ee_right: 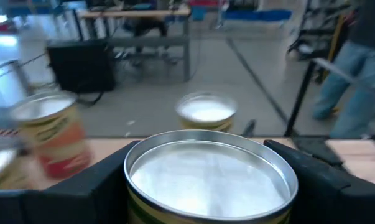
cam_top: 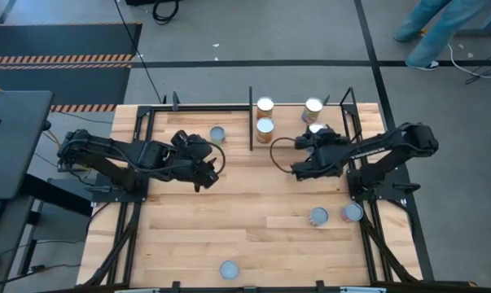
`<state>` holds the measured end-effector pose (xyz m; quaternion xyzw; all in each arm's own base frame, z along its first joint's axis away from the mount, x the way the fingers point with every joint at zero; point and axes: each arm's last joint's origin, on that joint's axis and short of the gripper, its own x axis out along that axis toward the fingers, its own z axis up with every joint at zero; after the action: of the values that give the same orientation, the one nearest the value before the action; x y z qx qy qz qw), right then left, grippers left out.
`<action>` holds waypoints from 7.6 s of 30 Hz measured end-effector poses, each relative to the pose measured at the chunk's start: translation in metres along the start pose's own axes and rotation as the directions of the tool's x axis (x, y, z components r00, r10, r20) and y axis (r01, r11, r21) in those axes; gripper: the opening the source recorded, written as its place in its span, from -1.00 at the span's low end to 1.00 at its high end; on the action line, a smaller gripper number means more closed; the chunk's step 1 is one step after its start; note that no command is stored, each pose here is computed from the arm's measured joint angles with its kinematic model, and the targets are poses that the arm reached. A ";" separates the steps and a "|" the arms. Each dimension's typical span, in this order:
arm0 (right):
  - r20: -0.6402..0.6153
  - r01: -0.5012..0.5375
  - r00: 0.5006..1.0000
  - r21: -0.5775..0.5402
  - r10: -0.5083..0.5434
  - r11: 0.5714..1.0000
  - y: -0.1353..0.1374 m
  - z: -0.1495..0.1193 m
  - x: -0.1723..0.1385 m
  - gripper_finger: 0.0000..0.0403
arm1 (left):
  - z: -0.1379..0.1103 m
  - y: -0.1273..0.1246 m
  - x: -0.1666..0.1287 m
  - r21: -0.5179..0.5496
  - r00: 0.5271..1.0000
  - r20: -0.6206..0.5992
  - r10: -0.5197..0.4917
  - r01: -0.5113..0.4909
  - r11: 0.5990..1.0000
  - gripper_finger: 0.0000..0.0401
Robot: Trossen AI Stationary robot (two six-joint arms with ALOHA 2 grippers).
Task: Pick and place cans onto a shelf
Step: Put the big blue can on the shelf aligned with the other big blue can, then put the small white can on the shelf
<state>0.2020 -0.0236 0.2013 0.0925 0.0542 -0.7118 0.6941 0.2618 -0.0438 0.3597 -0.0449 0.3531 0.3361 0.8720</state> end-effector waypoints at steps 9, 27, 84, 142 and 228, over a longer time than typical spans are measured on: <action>0.186 -0.011 0.983 0.082 -0.004 0.997 -0.018 -0.033 0.019 0.57 | 0.000 0.000 0.000 0.023 1.000 -0.013 -0.017 0.018 1.000 0.23; 0.157 0.096 0.982 0.068 -0.105 0.993 -0.026 -0.064 0.047 0.89 | 0.004 0.004 0.005 0.047 1.000 -0.006 0.008 -0.007 0.999 0.23; -0.783 -0.121 0.608 0.076 0.135 0.990 -0.020 0.094 0.087 0.42 | 0.009 0.003 0.006 0.003 0.999 0.030 -0.014 0.014 1.000 0.23; -0.835 -0.155 0.523 0.105 0.172 0.982 -0.012 0.090 0.099 -0.96 | 0.011 0.001 0.006 0.037 0.998 0.041 -0.037 0.036 0.999 0.23; -0.976 -0.993 0.116 -0.117 0.186 0.004 0.004 0.030 -0.162 0.03 | 0.012 -0.012 -0.005 -0.040 0.988 0.121 -0.091 0.097 0.995 0.23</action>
<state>0.2075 0.1283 0.2644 0.0450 0.6167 0.0167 0.7857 0.2741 -0.0521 0.3698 -0.0612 0.2901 0.3047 0.9051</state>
